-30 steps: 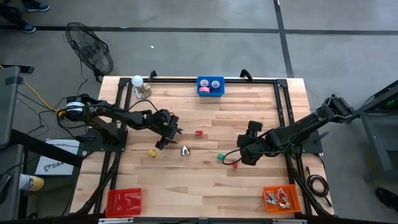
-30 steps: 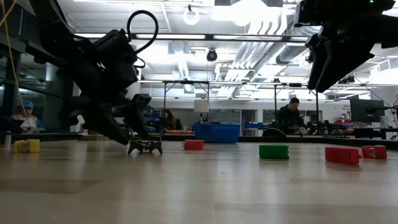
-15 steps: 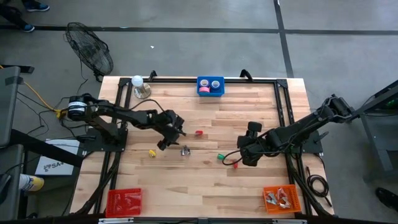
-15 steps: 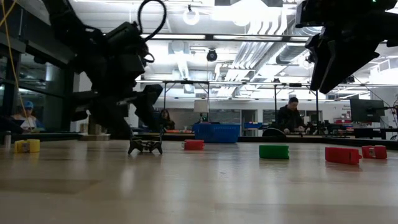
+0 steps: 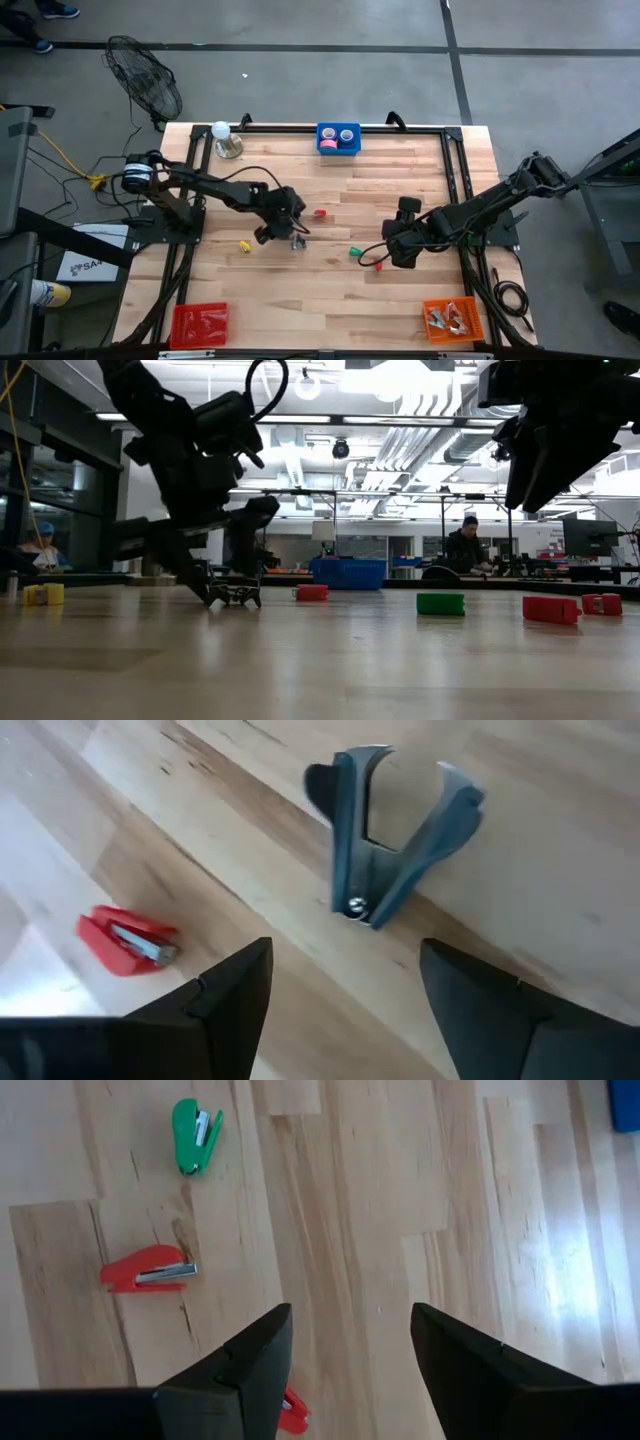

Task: Pick and place Stapler, Stapler remover, tape
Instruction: Put the black staple remover into the orange bin

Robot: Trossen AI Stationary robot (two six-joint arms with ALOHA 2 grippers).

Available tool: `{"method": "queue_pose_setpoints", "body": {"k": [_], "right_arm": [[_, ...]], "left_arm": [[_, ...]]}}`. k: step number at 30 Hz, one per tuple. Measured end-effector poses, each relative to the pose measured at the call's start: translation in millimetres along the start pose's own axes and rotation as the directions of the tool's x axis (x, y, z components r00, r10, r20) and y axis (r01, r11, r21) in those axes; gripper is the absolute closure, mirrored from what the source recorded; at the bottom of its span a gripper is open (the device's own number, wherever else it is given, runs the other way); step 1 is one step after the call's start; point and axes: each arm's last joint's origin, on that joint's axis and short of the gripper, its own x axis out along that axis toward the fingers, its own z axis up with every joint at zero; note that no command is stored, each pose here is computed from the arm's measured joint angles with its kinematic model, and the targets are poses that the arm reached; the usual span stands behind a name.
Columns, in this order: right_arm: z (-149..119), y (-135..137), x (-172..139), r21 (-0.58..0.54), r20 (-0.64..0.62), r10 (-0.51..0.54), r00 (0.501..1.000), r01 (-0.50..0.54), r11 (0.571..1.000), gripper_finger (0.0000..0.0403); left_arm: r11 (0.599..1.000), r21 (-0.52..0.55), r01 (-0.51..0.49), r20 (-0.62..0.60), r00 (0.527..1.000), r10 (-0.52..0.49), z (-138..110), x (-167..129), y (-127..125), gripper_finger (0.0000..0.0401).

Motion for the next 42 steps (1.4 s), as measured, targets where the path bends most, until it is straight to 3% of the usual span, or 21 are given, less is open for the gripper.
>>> {"method": "queue_pose_setpoints", "body": {"k": [15,34,42], "right_arm": [[0,0,0,-0.014,-0.001,0.002,1.000,-0.002,1.000,0.0205],[1,0,0,-0.010,0.005,0.007,1.000,-0.007,1.000,0.0206],[1,0,0,-0.010,0.006,0.006,1.000,-0.006,1.000,0.0206]], "left_arm": [[0.993,0.119,0.018,0.036,0.999,-0.022,14,1,-5,0.0153],[0.987,0.158,0.037,0.090,0.995,-0.052,23,19,-4,0.0153],[0.991,0.122,0.054,0.097,0.993,-0.066,27,19,-1,0.0208]]}}
